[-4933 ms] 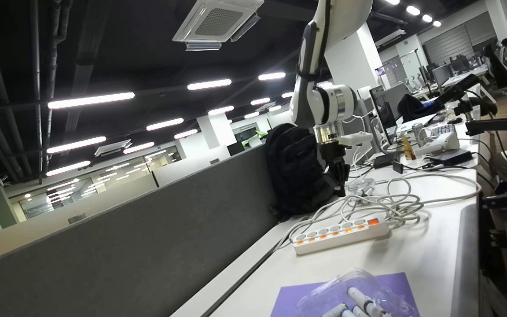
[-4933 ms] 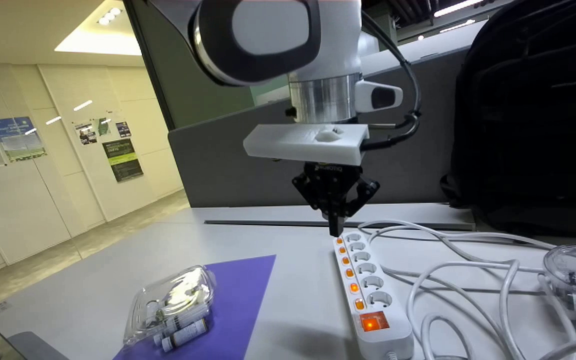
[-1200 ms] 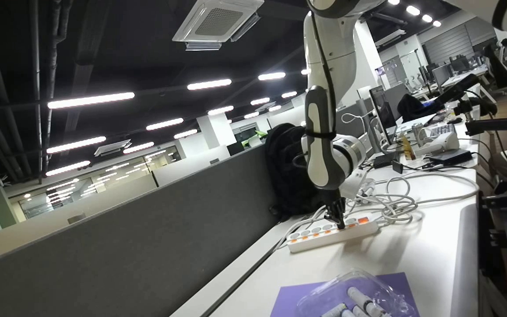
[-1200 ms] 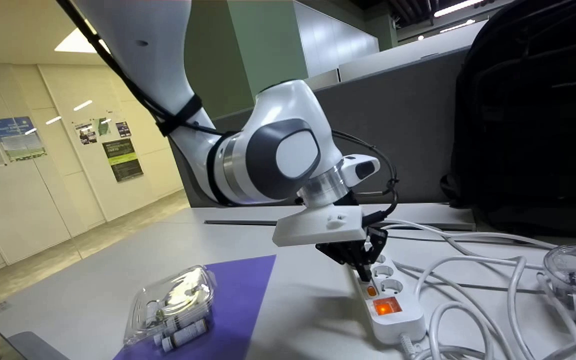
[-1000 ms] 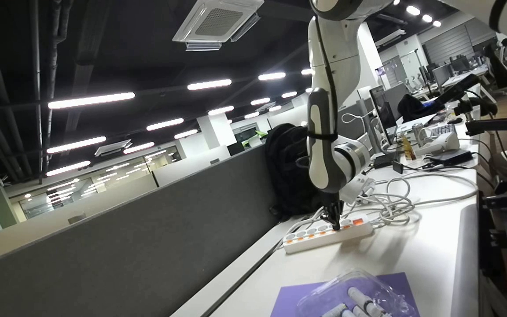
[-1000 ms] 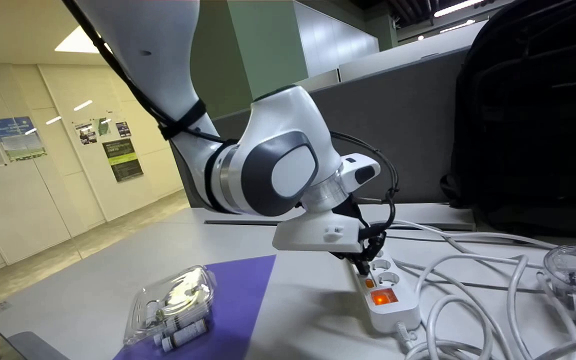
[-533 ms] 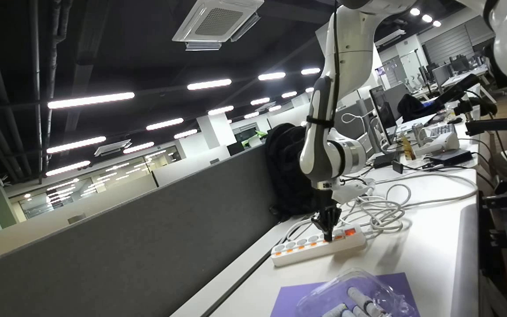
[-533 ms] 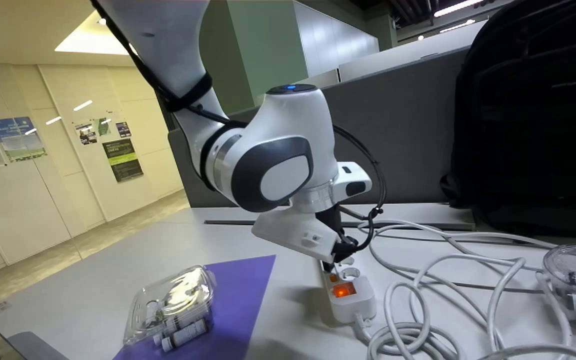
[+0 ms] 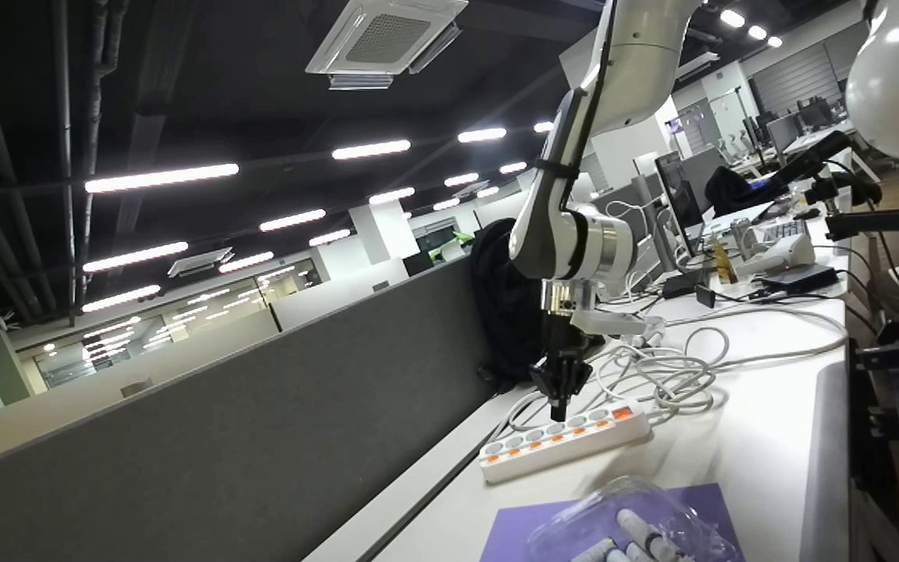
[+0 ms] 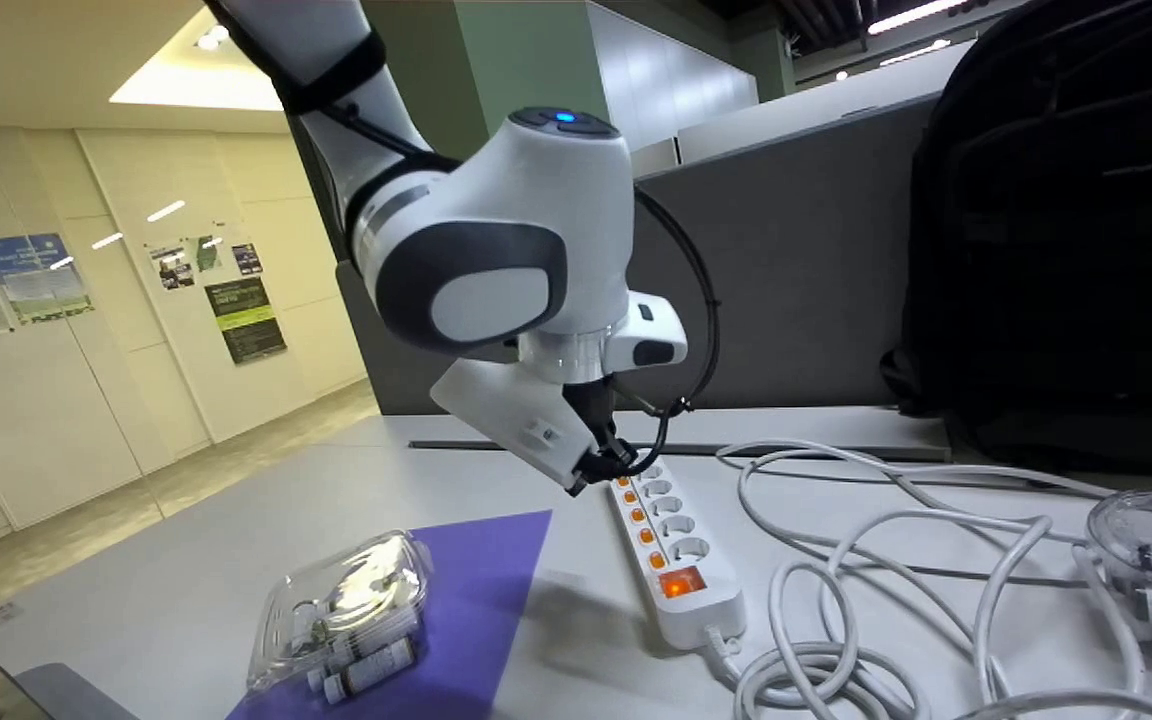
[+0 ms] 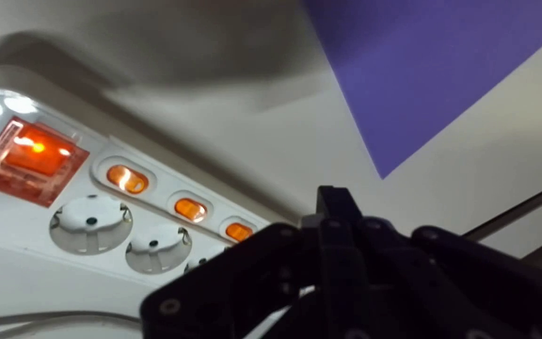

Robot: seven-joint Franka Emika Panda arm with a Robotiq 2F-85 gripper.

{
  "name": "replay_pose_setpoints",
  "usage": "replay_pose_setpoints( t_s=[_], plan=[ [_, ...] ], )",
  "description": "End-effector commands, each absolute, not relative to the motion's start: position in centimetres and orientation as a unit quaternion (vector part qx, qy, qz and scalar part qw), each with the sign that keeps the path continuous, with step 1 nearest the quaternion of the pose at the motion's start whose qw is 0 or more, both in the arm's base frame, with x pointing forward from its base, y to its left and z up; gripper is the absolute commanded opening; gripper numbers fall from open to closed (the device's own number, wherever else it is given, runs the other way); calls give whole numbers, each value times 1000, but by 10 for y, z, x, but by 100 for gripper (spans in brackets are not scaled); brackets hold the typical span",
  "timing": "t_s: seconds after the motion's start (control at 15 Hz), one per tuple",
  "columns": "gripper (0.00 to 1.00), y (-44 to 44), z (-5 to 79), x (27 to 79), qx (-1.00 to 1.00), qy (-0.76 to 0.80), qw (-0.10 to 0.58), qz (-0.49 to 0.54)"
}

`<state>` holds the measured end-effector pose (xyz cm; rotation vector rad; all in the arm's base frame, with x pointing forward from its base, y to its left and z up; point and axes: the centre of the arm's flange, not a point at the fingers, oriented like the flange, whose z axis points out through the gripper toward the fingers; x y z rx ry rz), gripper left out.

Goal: Turn off the third from last switch on the extension cord

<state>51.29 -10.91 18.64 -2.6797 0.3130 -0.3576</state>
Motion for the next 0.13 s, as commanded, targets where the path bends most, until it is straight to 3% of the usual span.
replay_pose_setpoints(
  t_s=[0.0, 0.07],
  plan=[
    [27, -122, 224, 497, -959, 150, 201, -134],
    [33, -128, 227, 497, -960, 153, 197, -126]
  ],
)
